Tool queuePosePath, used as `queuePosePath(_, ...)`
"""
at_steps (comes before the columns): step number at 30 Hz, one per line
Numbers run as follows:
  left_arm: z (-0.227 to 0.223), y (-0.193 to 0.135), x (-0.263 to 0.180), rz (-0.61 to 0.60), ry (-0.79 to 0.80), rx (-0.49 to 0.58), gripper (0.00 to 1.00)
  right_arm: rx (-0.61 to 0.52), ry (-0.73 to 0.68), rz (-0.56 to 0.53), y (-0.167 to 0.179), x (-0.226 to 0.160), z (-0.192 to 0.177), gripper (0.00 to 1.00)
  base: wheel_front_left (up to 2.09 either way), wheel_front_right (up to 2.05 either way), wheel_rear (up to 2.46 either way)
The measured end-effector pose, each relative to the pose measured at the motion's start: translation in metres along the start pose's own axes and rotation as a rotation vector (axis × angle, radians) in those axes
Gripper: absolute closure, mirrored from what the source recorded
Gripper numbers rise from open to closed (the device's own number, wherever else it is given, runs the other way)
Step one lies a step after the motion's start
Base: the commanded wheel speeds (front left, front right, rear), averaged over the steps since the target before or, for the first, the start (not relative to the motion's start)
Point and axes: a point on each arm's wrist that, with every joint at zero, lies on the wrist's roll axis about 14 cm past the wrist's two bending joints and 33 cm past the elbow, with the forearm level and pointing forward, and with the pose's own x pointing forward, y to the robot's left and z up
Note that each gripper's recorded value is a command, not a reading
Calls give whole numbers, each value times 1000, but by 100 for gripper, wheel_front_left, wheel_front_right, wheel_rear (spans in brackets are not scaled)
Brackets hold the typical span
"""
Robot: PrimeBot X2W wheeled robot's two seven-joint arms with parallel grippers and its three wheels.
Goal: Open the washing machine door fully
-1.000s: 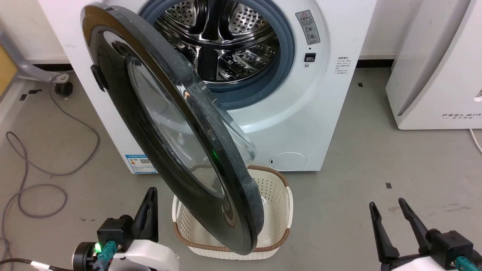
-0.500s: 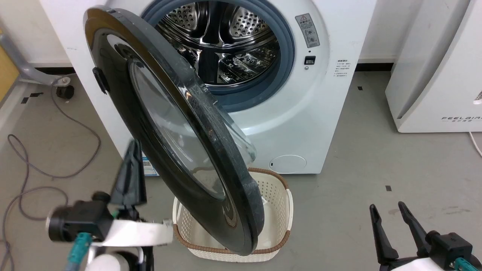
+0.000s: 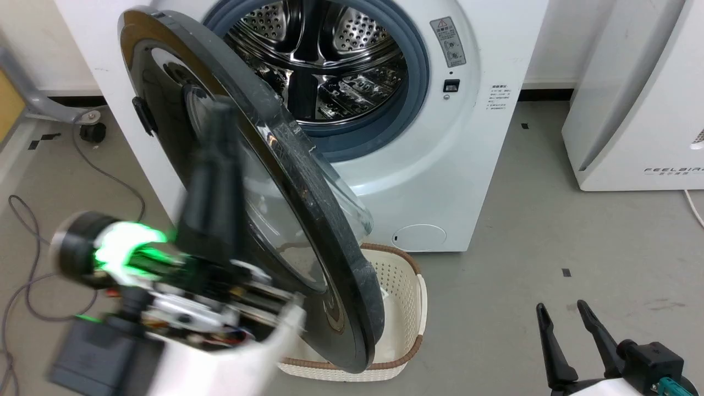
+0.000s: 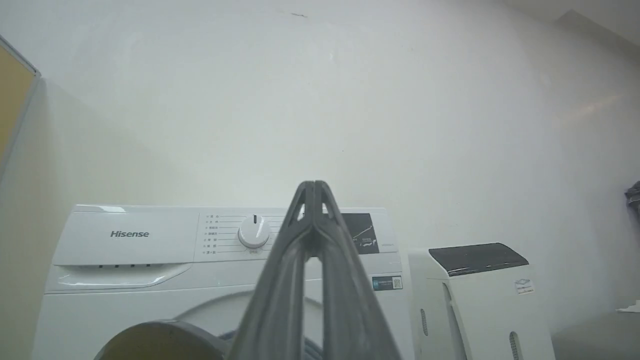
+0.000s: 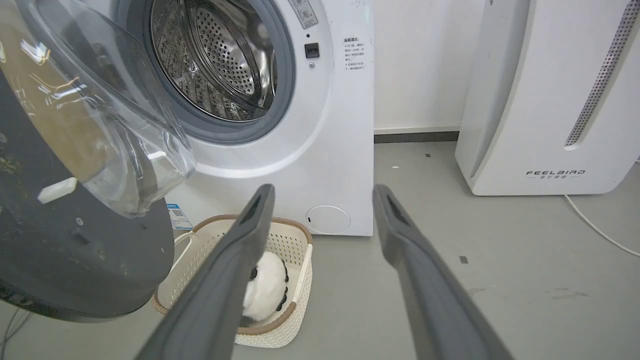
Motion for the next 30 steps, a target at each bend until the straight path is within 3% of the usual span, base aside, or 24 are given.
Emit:
queuePosePath(8,-9,-84,-9,-231,51,-261,100,1,-1,-9,-3,-2,0,0,0,0,0)
queuePosePath(16,-39,-155,-45,-408,303,-469,100,15,6,-8,-2,-3,-3,0,0,0,0)
queuePosePath(22,-81,-176,-91,-435,598,-511,100,31,25,-12,-2,-3,-9,0,0,0,0)
queuePosePath(30,-139,-165,-133,-360,841,-457,100,50,49,-12,-2,0,-19,0,0,0,0)
